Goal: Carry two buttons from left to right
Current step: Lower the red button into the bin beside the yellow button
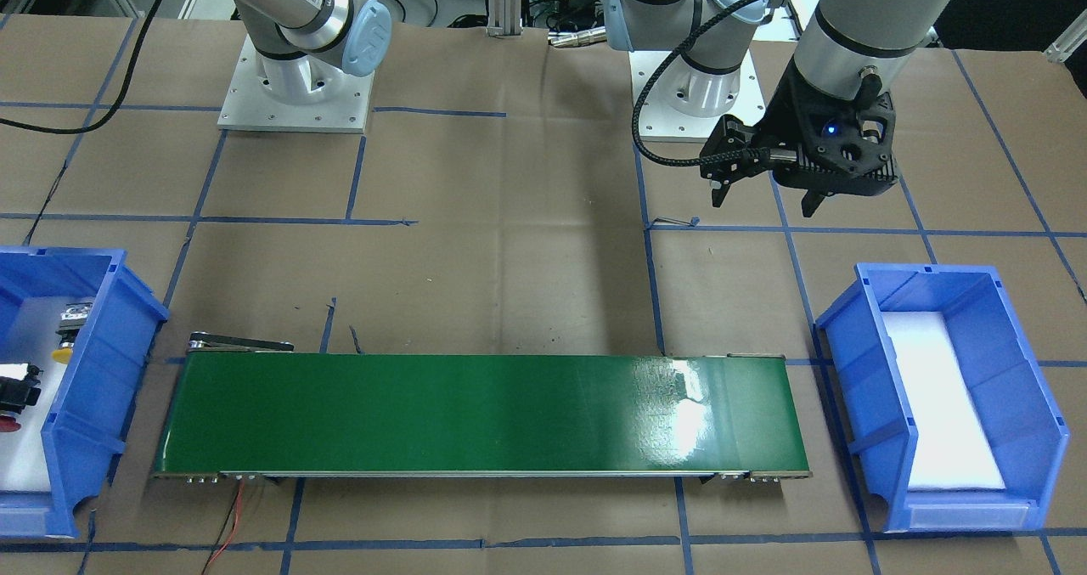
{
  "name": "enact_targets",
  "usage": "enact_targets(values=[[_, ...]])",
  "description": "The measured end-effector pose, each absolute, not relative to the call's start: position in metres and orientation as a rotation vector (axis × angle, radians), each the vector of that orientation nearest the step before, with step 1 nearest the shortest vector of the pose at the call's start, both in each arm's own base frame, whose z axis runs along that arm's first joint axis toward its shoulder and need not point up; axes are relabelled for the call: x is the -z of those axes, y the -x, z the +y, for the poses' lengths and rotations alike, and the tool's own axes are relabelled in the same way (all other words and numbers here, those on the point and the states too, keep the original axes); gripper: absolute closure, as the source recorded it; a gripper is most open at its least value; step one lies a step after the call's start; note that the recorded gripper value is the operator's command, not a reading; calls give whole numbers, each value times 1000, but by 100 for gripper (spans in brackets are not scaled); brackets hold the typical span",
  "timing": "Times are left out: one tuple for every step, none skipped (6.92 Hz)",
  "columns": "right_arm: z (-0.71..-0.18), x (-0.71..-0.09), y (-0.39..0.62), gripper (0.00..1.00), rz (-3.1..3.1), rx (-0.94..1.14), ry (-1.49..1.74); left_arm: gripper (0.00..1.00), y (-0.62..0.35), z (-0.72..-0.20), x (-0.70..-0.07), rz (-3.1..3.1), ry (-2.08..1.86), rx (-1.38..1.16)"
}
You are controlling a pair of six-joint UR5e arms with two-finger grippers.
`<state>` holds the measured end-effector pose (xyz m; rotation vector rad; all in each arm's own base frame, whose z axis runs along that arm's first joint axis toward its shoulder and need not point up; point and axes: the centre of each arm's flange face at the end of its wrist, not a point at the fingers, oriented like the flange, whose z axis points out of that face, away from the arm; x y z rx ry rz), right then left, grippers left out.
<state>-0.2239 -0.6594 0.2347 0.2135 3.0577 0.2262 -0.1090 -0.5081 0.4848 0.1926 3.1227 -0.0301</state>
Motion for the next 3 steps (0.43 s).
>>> enact_targets(values=[[-663, -228, 221, 94, 3048, -224, -207, 0, 109, -508, -485, 3123, -193, 30], [-666, -224, 218, 88, 3034, -216, -200, 0, 109, -508, -485, 3123, -193, 30], [-667, -222, 216, 46, 3027, -210, -192, 0, 109, -508, -485, 3124, -193, 30]])
